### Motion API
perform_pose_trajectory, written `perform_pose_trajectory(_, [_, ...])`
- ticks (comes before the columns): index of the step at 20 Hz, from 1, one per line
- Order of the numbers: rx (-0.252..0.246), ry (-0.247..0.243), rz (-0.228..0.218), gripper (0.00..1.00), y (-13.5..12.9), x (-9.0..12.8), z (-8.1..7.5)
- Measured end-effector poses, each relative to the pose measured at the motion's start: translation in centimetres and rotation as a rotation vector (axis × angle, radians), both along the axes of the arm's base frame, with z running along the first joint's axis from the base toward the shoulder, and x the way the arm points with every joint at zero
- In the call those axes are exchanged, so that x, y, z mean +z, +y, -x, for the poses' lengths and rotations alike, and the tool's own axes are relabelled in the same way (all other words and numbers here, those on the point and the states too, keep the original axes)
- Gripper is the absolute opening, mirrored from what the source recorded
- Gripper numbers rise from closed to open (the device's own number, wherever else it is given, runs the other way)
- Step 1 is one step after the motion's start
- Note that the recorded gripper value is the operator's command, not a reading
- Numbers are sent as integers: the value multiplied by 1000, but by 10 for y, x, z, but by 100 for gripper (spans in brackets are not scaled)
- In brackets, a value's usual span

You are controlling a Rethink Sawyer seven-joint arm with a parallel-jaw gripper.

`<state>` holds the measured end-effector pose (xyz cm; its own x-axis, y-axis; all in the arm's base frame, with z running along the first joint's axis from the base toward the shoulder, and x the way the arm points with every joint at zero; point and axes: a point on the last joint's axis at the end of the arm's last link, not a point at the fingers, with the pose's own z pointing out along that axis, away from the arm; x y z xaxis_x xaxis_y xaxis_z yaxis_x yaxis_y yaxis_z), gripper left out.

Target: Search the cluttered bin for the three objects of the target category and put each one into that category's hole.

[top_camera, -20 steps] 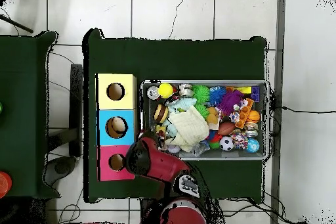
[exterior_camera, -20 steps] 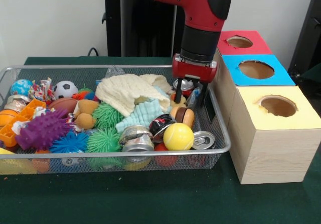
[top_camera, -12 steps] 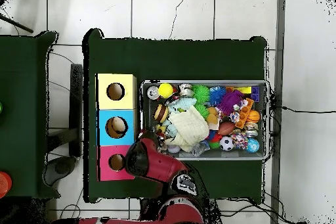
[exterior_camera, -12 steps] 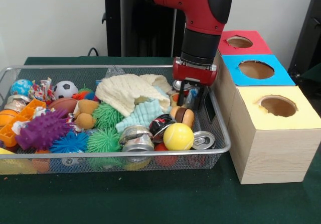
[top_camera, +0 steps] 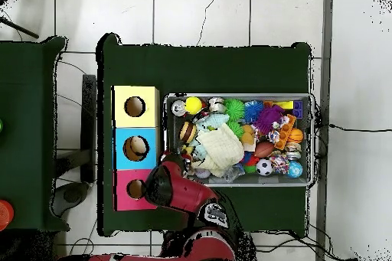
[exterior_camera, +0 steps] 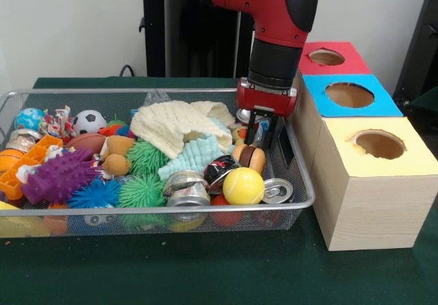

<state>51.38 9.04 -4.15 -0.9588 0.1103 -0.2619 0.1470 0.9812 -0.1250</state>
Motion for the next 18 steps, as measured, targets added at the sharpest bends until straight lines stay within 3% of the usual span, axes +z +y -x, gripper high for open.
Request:
perform_pose_trajectory(7, [2,-5,1,0,0,4,-2])
perform_pose_trajectory(18, [5,24,-3,0,2,55,-14])
